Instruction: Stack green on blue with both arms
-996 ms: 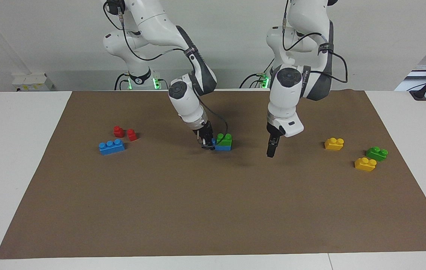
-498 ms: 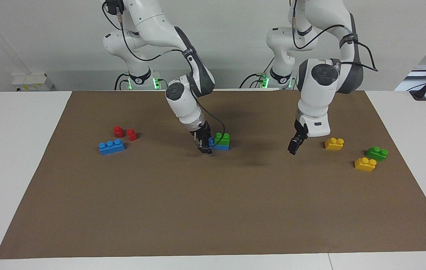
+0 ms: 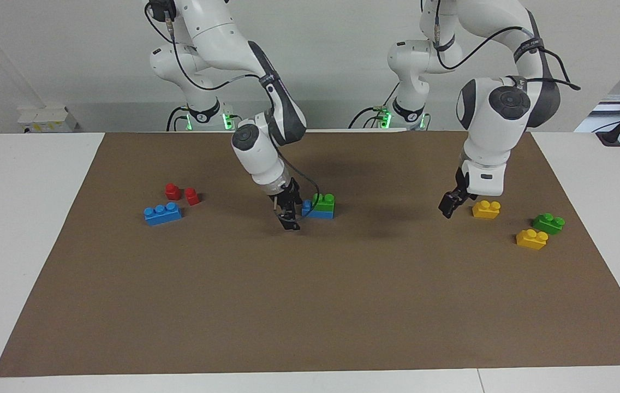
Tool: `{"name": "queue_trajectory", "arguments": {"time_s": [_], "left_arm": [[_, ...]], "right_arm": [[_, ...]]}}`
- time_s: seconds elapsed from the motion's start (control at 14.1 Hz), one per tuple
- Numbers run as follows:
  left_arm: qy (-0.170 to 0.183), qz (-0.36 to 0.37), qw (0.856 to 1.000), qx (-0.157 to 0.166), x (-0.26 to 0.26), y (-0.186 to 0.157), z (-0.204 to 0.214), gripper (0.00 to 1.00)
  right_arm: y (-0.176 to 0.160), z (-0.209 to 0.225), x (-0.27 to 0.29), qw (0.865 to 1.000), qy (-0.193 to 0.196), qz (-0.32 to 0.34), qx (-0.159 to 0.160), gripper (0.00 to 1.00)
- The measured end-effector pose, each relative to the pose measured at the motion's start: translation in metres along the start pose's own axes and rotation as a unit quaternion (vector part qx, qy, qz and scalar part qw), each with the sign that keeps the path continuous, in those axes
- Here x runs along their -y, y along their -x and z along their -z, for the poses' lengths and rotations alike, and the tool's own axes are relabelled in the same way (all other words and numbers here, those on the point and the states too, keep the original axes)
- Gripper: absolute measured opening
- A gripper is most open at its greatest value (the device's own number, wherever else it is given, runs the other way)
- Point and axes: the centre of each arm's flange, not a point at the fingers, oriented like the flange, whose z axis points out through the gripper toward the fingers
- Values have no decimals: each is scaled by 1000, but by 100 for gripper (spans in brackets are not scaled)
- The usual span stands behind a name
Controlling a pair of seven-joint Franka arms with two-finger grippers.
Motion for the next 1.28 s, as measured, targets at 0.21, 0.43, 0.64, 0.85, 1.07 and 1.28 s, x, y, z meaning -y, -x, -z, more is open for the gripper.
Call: {"name": "queue_trajectory", "arguments": {"time_s": [0.21, 0.43, 0.64, 0.85, 1.07, 1.28], "left_arm": [[-4, -66, 998, 6, 18, -12, 13, 100], [-5, -99, 995, 11, 37, -22, 33, 100], [-2, -117, 993, 20, 45, -21, 61, 100], [3, -135, 990, 33, 51, -7, 92, 100], [9, -173, 984, 41, 61, 11, 119, 100], [10, -190, 981, 43, 68, 22, 134, 100]], "right_arm": [[-37, 15, 19, 1000, 16, 27, 0, 100], [-78, 44, 39, 996, 23, 85, 8, 100], [-121, 74, 54, 986, 22, 162, 17, 100], [-148, 95, 61, 970, 28, 242, 1, 100], [-160, 126, 66, 949, 47, 312, -22, 100], [-167, 156, 69, 930, 61, 362, -25, 100]]}}
